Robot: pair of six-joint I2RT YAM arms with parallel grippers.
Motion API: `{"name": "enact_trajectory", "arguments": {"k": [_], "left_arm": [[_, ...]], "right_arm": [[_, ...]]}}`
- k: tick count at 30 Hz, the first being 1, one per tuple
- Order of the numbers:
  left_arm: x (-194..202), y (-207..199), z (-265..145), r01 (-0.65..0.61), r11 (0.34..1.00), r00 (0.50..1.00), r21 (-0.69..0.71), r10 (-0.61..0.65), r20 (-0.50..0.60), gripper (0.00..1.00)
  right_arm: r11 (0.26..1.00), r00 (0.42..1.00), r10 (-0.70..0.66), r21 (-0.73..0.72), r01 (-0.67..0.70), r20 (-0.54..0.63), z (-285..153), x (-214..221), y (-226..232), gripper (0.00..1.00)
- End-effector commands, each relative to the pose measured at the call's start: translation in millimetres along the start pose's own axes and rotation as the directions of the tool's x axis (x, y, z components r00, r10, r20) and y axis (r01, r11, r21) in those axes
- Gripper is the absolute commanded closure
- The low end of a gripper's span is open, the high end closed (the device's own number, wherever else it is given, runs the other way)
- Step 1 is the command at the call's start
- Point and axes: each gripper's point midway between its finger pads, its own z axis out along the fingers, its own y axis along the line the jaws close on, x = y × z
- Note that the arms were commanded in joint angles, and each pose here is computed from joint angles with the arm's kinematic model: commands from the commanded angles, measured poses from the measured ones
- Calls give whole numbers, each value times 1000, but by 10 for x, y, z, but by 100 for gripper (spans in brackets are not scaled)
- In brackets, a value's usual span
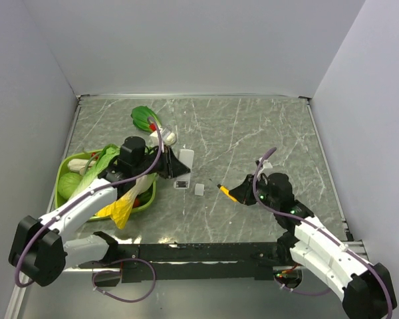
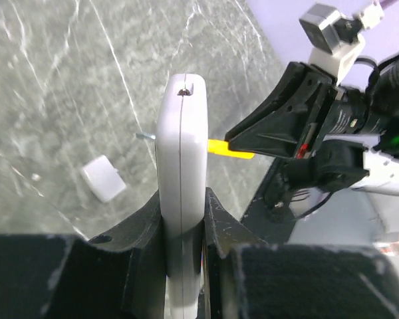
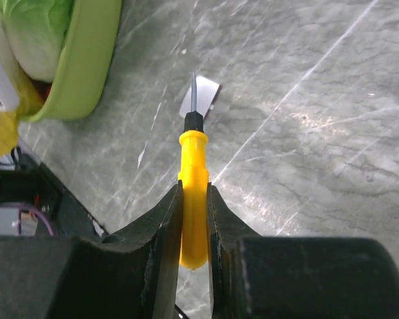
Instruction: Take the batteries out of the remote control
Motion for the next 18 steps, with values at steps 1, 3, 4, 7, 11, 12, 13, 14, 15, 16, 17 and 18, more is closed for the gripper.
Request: {"name": "enact_trajectory", "arguments": {"k": [1,3,4,7,11,12,13,14,15,16,17,18], "left_arm": [[-87,38,135,104,995,994,-11,-104,21,99],[-42,182,186,122,990,992,-75,-123,0,99],[39,292,222,151,981,988,-118,-155,-21,99],[144,364,282,183,975,980,-130,-191,-56,99],[160,393,303,188,973,979,-136,-197,-59,99],[145,389,300,187,973,979,-138,-196,-56,99],[129,385,298,184,973,980,-140,-193,-54,99],[117,394,290,184,972,980,-150,-193,-50,99],[79,372,280,177,973,982,-146,-184,-40,99],[54,366,272,169,975,984,-146,-175,-32,99],[8,350,258,160,976,986,-147,-165,-20,99],[45,362,237,166,973,984,-161,-173,-32,99]], "right_arm": [[995,998,58,84,-61,36,58,1,-168,100],[991,998,67,117,-67,7,87,69,-243,100],[990,998,70,124,-70,-3,92,102,-266,100],[984,998,68,164,-65,-12,85,162,-322,100],[971,997,34,239,-15,-75,110,333,-361,100],[966,993,34,258,-5,-109,105,415,-377,100],[967,991,27,255,6,-129,114,445,-341,100],[964,987,28,265,16,-160,123,511,-359,97],[963,986,15,268,30,-164,125,511,-354,91],[963,984,-9,265,57,-180,116,528,-308,88],[958,985,-38,272,84,-171,105,486,-305,83],[959,983,-52,265,99,-177,94,466,-267,80]]}}
